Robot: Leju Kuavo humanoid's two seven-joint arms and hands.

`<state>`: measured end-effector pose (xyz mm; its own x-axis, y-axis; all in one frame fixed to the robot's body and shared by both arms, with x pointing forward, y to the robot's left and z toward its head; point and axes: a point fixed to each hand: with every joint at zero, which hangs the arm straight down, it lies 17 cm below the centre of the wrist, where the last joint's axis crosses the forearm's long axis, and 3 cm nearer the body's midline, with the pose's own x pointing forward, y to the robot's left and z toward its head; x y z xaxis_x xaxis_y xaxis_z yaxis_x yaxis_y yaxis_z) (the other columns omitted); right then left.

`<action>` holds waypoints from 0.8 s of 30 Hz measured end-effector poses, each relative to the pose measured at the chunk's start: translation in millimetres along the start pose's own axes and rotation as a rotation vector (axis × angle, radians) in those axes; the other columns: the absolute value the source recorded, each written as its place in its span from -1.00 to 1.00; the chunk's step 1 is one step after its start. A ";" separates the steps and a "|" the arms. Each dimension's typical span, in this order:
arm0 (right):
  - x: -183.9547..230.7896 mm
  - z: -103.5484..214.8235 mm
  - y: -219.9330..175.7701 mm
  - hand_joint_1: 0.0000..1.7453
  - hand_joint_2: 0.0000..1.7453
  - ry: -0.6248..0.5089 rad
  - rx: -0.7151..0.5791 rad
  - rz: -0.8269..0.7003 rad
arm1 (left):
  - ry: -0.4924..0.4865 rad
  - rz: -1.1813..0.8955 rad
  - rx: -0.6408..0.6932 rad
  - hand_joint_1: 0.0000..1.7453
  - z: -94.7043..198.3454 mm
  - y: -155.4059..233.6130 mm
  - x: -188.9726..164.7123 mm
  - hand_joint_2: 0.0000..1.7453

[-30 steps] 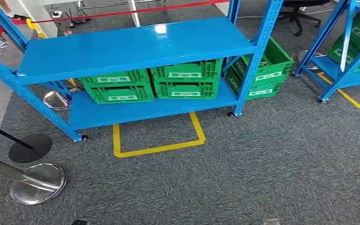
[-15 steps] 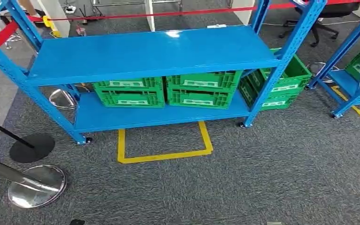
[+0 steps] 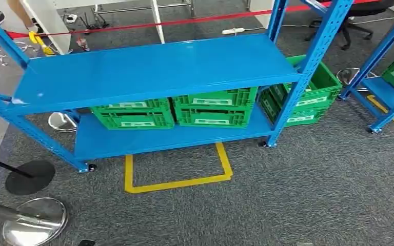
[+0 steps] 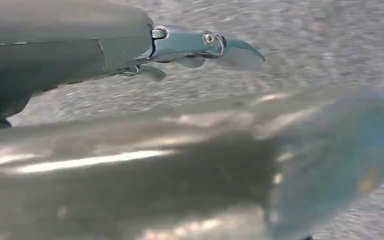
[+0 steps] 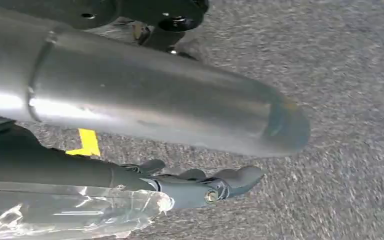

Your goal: Take the parts from the cabinet and place them on the table.

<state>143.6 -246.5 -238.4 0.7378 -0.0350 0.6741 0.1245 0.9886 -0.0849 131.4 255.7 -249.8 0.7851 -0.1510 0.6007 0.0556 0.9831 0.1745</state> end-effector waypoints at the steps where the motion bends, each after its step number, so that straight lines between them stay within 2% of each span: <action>1: 0.5 -0.4 -0.3 -1.00 -1.00 -0.001 -0.001 0.001 | 0.003 0.001 0.001 -1.00 0.8 0.1 -1.9 -1.00; 4: 2.1 -1.6 -0.7 -1.00 -1.00 -0.002 -0.004 0.002 | 0.018 0.004 0.004 -1.00 4.0 0.8 -9.3 -1.00; 24: 1.7 -1.7 -2.3 -1.00 -1.00 -0.003 -0.007 0.020 | -0.004 0.007 0.008 -1.00 -1.7 -1.1 4.2 -1.00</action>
<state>145.6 -249.1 -238.3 0.7379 -0.0145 0.6747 0.1143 0.9880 -0.1038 135.6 254.1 -248.8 0.7832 -0.1445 0.6048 0.0450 0.9832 0.1766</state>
